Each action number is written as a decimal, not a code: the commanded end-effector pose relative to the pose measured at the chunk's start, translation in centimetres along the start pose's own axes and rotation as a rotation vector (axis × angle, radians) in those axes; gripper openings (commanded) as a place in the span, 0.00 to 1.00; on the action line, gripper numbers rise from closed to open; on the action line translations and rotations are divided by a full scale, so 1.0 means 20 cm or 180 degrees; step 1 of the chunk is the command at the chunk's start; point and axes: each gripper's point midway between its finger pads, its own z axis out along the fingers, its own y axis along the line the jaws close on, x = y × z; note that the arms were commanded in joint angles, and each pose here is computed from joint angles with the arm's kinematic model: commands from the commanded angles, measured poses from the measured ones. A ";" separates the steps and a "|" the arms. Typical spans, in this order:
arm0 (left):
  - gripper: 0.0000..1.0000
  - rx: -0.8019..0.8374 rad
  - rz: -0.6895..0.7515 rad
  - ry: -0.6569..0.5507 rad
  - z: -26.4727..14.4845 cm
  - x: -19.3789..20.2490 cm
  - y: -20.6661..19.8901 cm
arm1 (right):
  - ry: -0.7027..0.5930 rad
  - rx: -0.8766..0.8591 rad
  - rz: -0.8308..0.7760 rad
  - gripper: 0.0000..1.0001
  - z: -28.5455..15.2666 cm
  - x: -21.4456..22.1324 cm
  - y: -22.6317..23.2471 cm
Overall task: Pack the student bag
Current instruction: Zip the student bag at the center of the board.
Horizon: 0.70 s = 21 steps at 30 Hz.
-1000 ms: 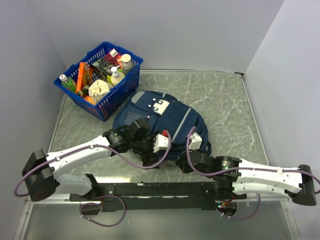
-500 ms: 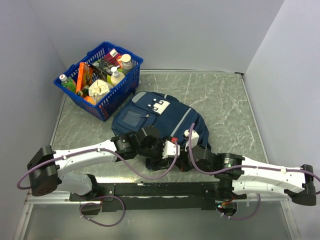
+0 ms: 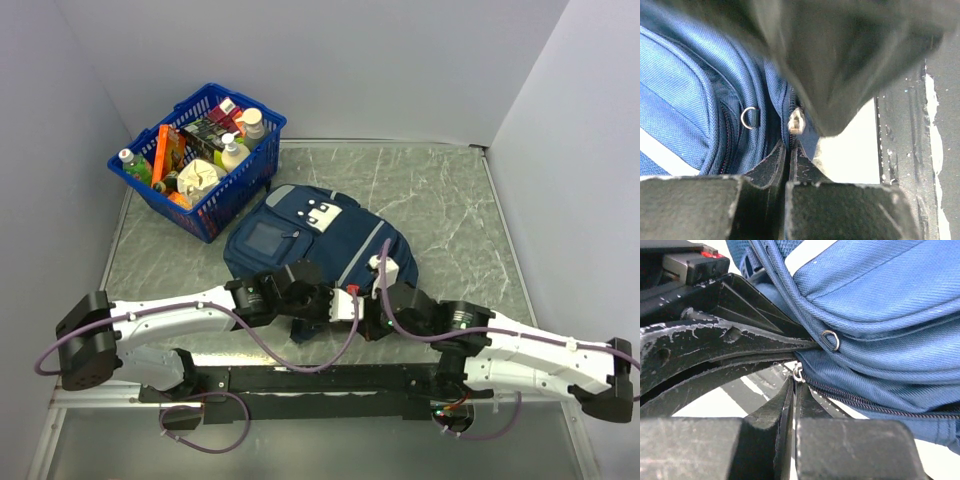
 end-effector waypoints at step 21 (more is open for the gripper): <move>0.01 0.0009 0.0154 0.0510 -0.27 0.18 -0.04 | -0.0061 0.0380 0.0307 0.00 -0.26 -0.12 -0.24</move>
